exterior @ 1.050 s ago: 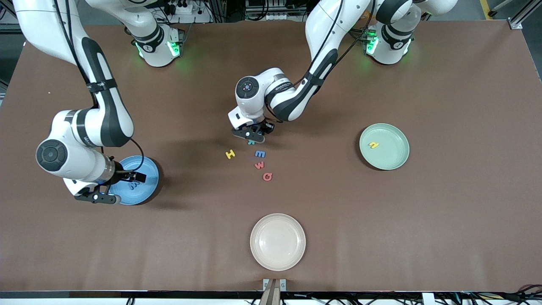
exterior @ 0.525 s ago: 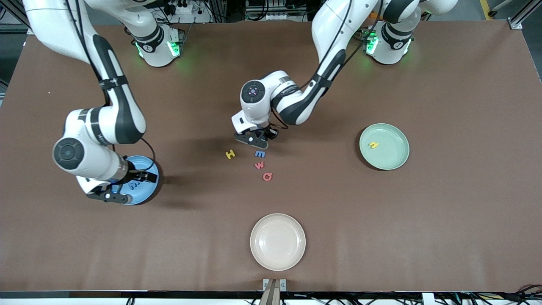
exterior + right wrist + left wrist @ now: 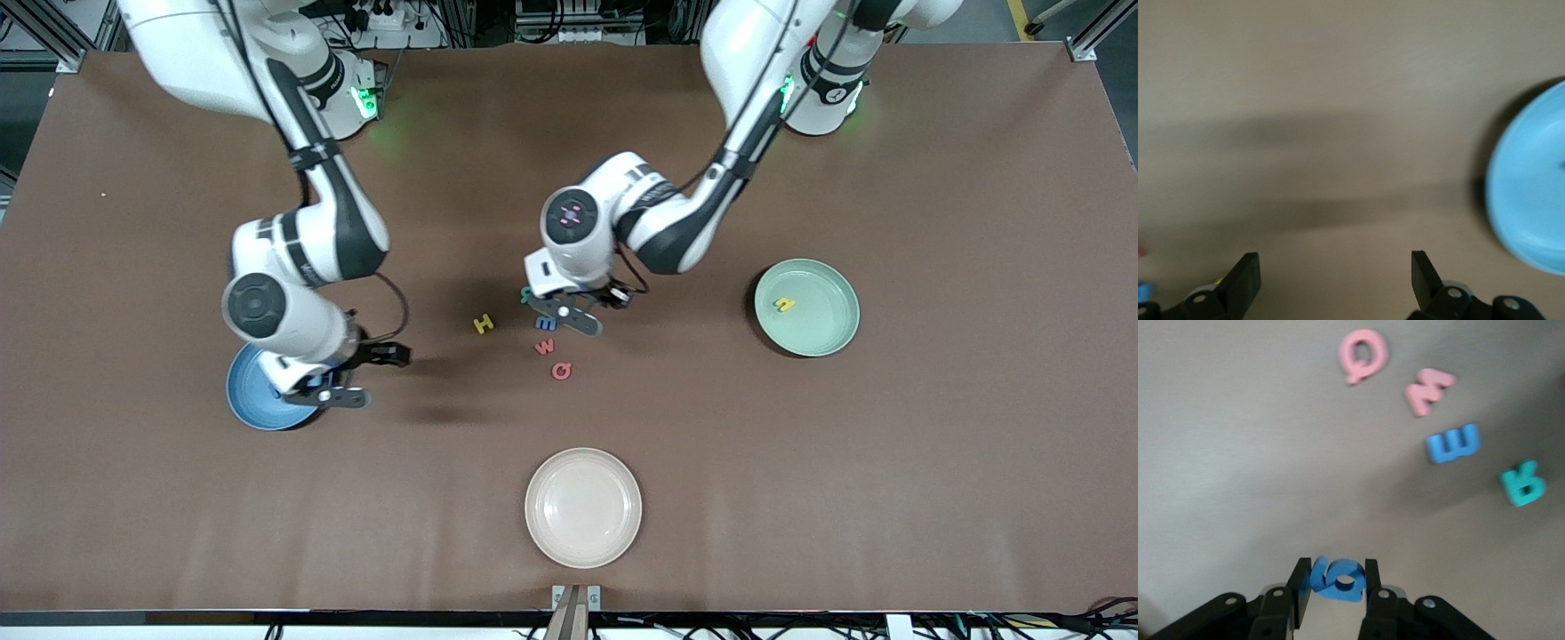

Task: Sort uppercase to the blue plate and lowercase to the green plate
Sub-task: 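Carry the blue letter to the green plate while the right gripper reaches letters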

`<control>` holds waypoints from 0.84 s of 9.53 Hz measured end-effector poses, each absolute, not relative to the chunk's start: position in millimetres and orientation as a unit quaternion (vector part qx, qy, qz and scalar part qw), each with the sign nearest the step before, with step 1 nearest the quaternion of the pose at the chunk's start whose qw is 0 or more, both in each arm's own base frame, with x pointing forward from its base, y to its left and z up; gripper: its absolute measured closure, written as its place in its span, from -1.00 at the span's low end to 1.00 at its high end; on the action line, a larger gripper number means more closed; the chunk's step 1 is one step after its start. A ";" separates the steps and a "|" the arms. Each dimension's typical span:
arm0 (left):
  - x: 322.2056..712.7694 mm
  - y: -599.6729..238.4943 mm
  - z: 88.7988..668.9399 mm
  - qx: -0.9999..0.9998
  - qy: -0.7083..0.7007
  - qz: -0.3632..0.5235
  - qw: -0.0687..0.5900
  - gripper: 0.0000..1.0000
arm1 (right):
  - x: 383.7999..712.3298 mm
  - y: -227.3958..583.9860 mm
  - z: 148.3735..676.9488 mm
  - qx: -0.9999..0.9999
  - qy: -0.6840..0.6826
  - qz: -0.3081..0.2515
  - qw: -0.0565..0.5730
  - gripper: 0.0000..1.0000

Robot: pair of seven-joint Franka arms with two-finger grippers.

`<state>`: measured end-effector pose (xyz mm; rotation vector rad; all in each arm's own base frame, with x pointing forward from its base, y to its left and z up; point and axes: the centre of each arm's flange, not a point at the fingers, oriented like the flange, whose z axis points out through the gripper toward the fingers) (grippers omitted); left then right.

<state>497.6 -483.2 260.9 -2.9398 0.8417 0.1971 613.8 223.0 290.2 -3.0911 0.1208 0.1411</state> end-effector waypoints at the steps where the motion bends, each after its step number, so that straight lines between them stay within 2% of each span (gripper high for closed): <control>1: 509.6 -456.6 262.9 -0.955 0.284 0.072 0.040 0.28 | 606.9 245.6 286.8 -0.998 0.050 0.043 0.025 -1.00; 4: 522.7 -398.9 253.0 -0.950 0.294 0.083 0.060 0.28 | 578.1 322.7 262.6 -0.994 0.101 0.033 0.022 -1.00; 8: 548.9 -281.3 248.4 -0.936 0.343 0.070 0.044 0.28 | 546.9 420.4 233.2 -0.983 0.179 0.023 0.021 -1.00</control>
